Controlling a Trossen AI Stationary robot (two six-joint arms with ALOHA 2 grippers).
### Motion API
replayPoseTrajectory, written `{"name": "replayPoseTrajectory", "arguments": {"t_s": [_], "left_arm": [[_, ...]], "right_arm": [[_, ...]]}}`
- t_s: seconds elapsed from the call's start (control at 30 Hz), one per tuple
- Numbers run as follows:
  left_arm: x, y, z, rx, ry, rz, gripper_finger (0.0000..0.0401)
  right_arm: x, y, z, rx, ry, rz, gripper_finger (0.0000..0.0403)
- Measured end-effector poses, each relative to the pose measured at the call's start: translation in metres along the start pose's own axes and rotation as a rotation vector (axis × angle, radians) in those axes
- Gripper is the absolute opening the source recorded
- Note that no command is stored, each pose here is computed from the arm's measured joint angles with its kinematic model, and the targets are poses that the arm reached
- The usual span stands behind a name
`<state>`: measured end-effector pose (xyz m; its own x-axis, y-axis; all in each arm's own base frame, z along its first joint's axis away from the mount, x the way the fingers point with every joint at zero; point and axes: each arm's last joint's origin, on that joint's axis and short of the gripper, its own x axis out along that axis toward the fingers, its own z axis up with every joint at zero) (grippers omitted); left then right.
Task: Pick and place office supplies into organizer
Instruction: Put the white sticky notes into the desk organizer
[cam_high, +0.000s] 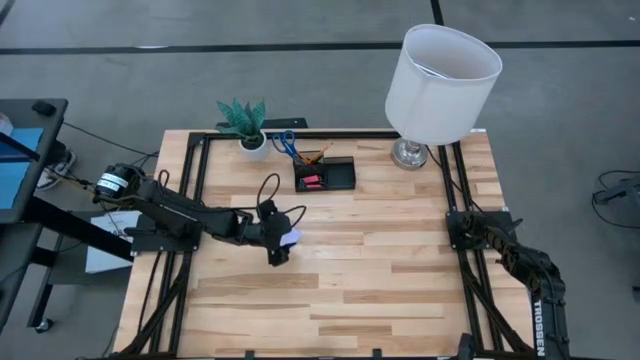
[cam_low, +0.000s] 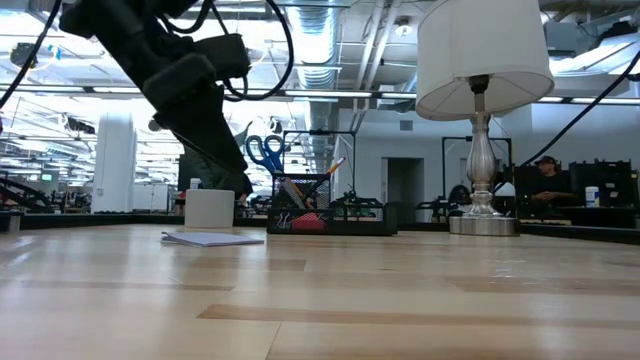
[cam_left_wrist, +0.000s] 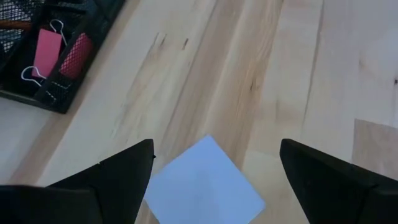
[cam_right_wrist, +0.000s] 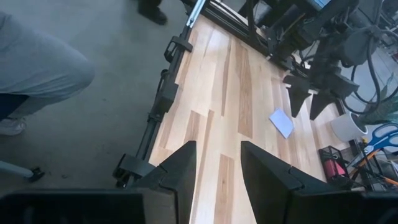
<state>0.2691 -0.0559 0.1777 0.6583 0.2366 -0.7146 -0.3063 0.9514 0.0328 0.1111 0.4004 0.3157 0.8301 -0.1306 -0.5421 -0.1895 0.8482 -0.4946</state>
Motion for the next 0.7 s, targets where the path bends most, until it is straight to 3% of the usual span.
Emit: {"name": "replayPoseTrajectory", "arguments": {"t_s": [0.2, 0.4, 0.7], "left_arm": [[0.0004, 0.0013, 0.0004, -0.002, -0.003, 0.012, 0.0342], [0.0002, -0.0004, -0.0019, 0.124, 0.035, -0.052, 0.0342], [0.0005, 0.0027, -0.0069, 0.086, 0.1, -0.049, 0.0393]], "right_arm": [[-0.0001, -0.0001, 0.0001, 0.001, 0.0, 0.0, 0.0118], [-0.0001, 0.0002, 0.0003, 0.007, -0.002, 0.002, 0.0118], [0.0034, -0.001, 0.0024, 0.02, 0.0, -0.001, 0.0118]]}}
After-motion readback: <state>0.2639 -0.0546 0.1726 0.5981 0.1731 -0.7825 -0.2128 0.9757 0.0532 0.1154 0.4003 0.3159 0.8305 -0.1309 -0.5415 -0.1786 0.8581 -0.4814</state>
